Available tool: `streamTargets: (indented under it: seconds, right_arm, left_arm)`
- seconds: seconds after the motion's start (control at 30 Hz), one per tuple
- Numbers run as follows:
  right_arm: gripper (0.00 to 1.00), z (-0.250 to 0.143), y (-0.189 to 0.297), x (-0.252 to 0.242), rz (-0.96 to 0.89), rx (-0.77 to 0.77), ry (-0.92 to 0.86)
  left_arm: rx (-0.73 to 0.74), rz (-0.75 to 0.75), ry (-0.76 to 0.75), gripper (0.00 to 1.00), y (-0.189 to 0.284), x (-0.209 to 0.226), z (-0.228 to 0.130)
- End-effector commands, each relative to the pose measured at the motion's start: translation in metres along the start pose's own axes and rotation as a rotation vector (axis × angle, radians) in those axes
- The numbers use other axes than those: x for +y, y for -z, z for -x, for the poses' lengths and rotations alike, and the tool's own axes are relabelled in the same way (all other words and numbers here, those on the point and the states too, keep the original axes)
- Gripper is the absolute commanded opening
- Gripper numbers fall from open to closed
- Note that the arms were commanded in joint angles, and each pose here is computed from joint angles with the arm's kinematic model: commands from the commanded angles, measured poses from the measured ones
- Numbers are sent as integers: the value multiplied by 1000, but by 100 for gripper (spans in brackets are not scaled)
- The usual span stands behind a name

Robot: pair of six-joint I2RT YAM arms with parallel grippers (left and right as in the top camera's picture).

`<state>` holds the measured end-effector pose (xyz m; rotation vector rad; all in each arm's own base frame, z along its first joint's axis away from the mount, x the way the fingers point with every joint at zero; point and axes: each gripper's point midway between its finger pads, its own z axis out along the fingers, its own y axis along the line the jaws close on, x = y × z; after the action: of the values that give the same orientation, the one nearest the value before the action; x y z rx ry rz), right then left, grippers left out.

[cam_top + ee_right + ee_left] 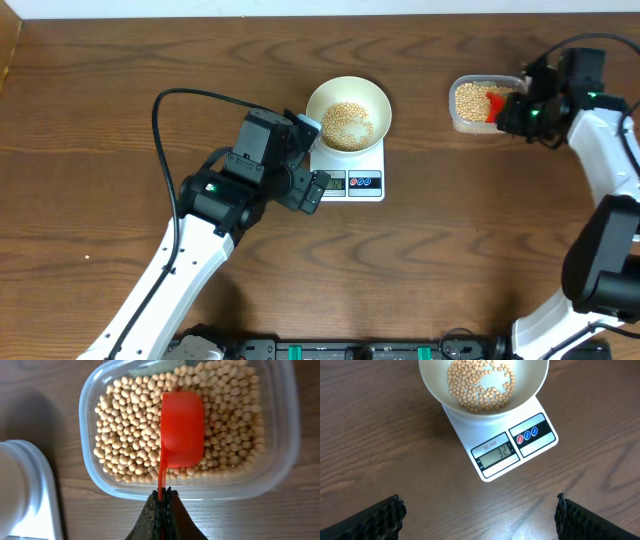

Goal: Scoop item into bowl and weigh 50g on scale
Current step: 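Return the red scoop to the tub and scoop more chickpeas, then move the scoop over the bowl and pour chickpeas in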

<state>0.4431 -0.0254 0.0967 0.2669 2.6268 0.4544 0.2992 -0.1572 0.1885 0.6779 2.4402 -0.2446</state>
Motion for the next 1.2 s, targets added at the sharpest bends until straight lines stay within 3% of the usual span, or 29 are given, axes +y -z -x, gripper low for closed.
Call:
streamTargets:
  seconds: [0.0,0.63,0.83,1.17]
  right_arm:
    - [1,13,25,9,143,-43,-46]
    - [1,28,77,-18,458,-133,-207]
    - [1,30,94,9,643,-139,-176]
    - [1,16,83,78,770,-44,-66]
  left_arm:
    - [2,-3,-7,98,0,0,-1]
    - [3,-3,-7,97,0,0,-2]
    - [3,-3,-7,97,0,0,-2]
    - [3,-3,-7,97,0,0,-2]
